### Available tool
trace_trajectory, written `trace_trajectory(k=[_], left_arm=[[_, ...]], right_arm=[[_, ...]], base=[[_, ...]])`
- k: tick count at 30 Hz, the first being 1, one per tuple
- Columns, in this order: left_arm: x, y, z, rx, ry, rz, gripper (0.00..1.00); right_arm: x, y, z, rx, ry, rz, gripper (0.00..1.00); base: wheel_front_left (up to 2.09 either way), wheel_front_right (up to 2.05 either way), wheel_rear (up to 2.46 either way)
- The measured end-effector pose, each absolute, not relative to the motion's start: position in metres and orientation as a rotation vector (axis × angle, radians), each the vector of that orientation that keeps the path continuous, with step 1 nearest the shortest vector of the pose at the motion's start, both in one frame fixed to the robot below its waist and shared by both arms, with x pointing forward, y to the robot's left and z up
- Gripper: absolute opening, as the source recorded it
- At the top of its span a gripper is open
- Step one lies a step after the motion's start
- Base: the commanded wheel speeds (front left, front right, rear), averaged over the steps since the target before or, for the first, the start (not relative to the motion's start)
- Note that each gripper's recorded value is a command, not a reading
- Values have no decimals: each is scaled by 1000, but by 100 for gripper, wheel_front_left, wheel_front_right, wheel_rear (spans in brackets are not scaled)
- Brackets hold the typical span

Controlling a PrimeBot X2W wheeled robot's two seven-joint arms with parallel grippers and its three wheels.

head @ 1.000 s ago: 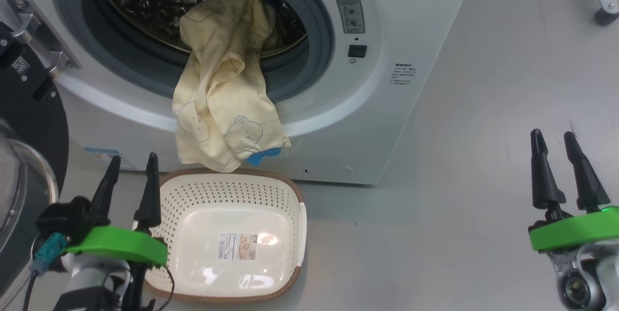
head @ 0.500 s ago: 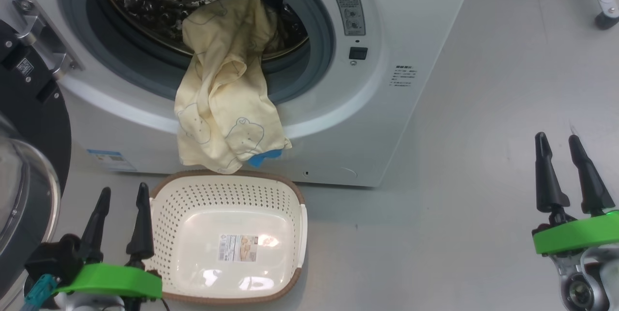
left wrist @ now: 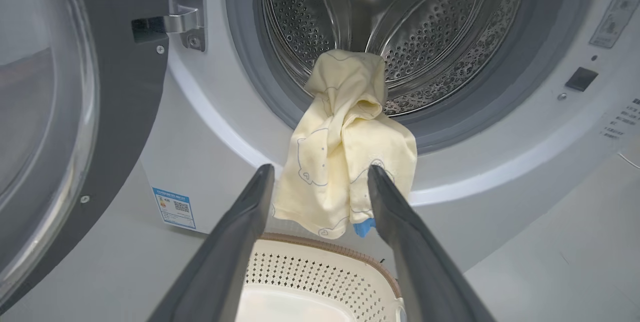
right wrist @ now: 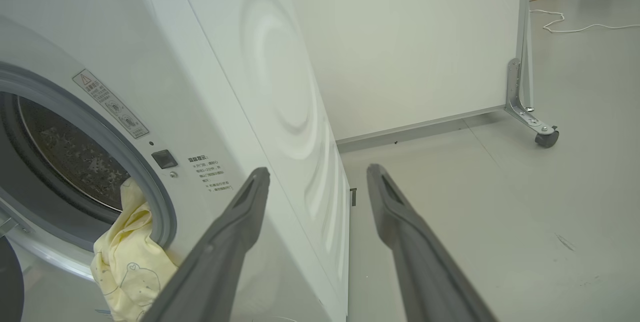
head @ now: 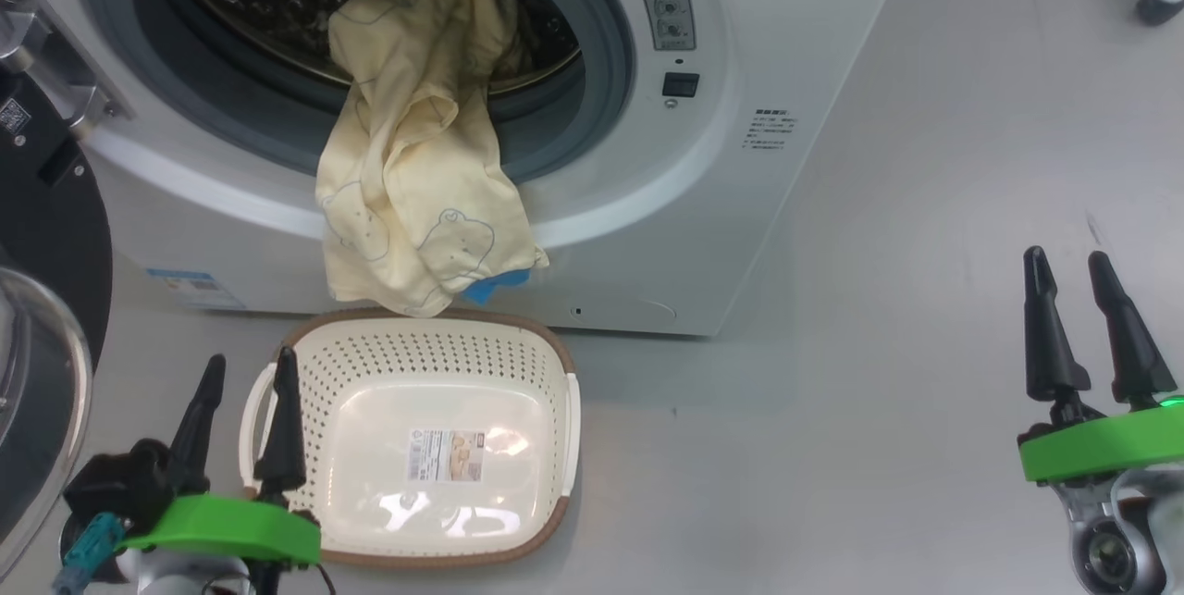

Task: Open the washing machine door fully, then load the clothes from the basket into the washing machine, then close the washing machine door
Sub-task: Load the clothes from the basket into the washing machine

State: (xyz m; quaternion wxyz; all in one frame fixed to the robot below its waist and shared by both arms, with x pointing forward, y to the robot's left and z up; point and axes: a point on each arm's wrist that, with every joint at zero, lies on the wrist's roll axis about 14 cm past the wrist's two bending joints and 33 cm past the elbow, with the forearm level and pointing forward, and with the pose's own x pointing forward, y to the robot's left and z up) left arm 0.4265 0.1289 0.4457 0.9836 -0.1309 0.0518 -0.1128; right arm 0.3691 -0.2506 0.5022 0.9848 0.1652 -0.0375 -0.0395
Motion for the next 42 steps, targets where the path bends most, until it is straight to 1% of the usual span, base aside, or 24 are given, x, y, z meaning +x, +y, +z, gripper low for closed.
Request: trace_trajectory(k=[17, 23, 28, 33, 42], left_arm=[[472, 80, 361, -351, 342, -308, 100], [495, 66, 340, -342, 394, -345, 100], [514, 47, 328, -330, 425, -400, 100], [532, 41, 322, -309, 435, -424, 100], [543, 26, 311, -275, 471, -481, 100]], right_arm=[[413, -248, 476, 329, -22, -83, 100], [424, -246, 465, 325, 0, -80, 100], [431, -247, 457, 317, 17, -83, 100], [435, -248, 455, 314, 21, -86, 100], [432, -253, 450, 309, 33, -107, 100]], base=[[0, 0, 0], [0, 0, 0], [0, 0, 0], [0, 0, 0], [0, 0, 0]])
